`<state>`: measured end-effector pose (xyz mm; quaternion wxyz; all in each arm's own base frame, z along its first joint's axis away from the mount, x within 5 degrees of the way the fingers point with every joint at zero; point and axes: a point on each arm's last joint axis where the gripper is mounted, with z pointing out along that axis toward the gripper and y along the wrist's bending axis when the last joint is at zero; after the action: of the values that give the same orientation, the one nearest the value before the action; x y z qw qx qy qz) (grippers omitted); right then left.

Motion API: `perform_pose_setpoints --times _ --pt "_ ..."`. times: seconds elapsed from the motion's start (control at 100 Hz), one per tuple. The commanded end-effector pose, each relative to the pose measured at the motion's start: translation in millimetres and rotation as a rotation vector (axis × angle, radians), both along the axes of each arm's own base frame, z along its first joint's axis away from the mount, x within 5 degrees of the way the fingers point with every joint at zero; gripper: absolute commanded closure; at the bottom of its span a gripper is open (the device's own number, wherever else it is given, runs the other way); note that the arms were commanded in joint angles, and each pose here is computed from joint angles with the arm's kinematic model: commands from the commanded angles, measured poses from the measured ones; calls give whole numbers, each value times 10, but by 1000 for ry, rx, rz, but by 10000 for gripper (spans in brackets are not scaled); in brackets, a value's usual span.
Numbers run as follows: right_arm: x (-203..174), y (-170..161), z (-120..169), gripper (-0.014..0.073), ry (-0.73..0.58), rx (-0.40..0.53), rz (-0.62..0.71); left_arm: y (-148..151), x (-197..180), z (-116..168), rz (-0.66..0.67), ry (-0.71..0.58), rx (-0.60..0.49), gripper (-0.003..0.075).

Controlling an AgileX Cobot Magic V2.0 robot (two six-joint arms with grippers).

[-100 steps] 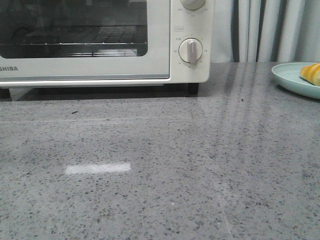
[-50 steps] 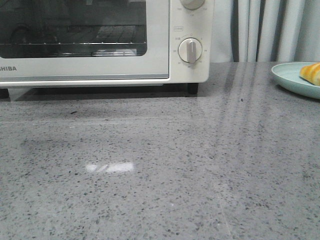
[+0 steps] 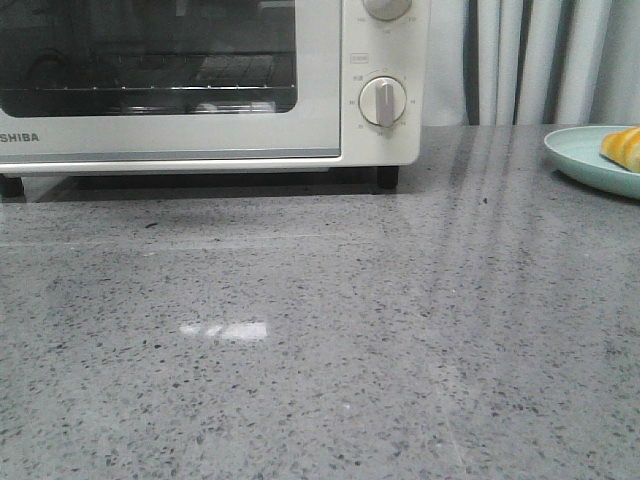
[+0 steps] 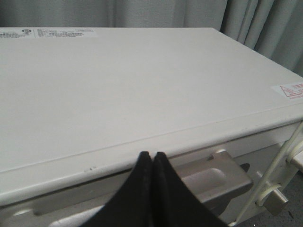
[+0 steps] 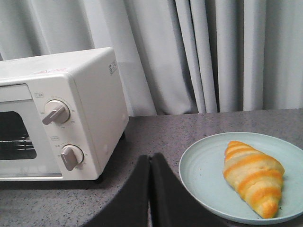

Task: Put bread in oven

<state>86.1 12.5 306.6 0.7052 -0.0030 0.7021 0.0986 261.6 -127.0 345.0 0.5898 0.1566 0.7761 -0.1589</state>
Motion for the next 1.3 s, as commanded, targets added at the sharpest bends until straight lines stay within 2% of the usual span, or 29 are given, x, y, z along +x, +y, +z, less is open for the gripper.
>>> perform_pose_setpoints --times 0.0,0.21,0.37,0.5,0.75,1.02,1.18,1.29 --pt "1 -3 174 655 -89 -5 -4 2 -42 87 -27 1 12 741" --pt "1 -3 174 655 -90 -5 -4 79 -415 -3 -126 137 49 742" --pt "1 -3 174 655 -90 -5 -4 166 -722 -197 -160 242 9 741" --pt "1 -3 174 655 -90 -5 -4 227 -871 -403 -165 297 23 741" --pt "1 -2 174 655 -89 3 -3 269 -960 -699 -162 380 57 741" --pt "35 6 176 655 -53 50 3 274 -973 -735 -165 393 66 741" --pt "151 32 398 655 10 36 13 267 -1006 -762 -189 431 80 741" --pt "348 73 585 655 137 5 25 268 -1018 -774 -199 442 96 741"
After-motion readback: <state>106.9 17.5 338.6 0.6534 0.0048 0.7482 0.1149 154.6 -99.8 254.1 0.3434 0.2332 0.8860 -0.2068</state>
